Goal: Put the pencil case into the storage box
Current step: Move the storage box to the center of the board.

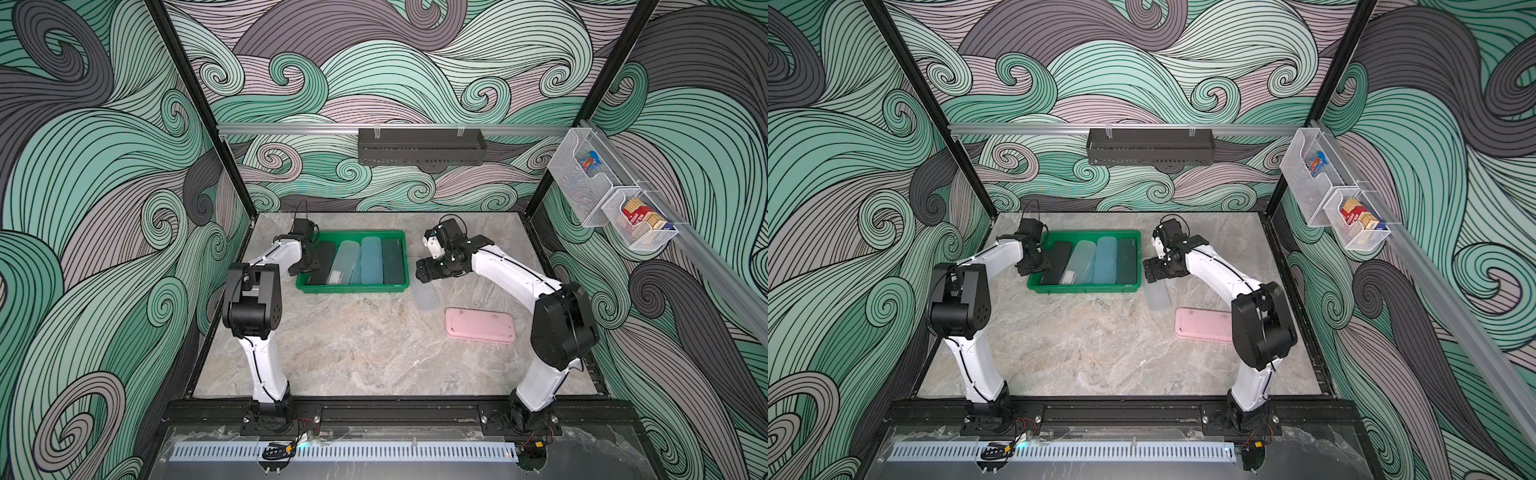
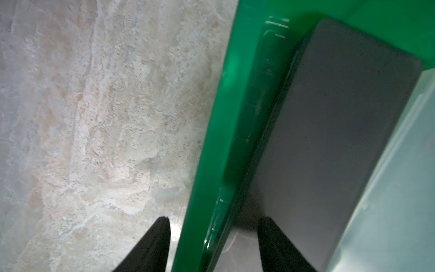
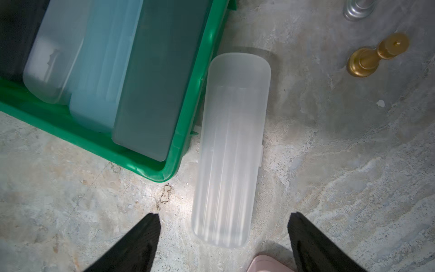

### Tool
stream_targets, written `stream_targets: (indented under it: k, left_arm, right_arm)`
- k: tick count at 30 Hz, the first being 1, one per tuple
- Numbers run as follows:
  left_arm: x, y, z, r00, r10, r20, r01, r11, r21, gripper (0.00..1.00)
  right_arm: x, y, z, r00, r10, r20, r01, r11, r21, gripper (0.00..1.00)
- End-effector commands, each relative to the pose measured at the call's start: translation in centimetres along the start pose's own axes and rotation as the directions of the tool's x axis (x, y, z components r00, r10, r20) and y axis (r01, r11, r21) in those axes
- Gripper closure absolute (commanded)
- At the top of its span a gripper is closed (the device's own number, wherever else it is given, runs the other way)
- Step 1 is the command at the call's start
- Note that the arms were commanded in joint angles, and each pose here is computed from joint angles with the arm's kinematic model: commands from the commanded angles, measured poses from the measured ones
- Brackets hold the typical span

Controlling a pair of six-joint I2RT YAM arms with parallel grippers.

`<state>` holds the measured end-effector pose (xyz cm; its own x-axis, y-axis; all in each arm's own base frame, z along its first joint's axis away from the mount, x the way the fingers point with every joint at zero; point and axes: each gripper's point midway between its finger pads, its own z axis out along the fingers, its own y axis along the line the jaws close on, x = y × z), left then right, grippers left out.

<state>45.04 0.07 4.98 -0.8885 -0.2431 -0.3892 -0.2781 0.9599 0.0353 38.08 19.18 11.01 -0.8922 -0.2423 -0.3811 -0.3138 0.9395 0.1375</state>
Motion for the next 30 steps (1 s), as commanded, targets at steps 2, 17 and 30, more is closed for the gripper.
stream_targets:
  k: [2, 17, 30]
  left_arm:
    - [1.2, -2.2, -0.6, 0.997, 0.059, -0.051, -0.057, 0.998, 0.038, 0.38]
    - [1.8, -1.8, -1.8, 0.998, 0.058, -0.025, -0.057, 0.998, 0.017, 0.32]
    - [1.9, -2.3, -2.0, 0.994, 0.107, -0.022, -0.106, 0.994, 0.032, 0.32]
  right_arm:
    - [0.8, -0.7, 2.9, 0.997, -0.024, -0.07, 0.025, 0.999, 0.021, 0.1]
    - [3.3, -0.9, 7.3, 0.981, -0.048, -0.186, 0.06, 0.996, 0.061, 0.1]
    - [4.8, -2.1, 8.1, 0.974, -0.035, -0.225, 0.062, 0.992, 0.112, 0.36]
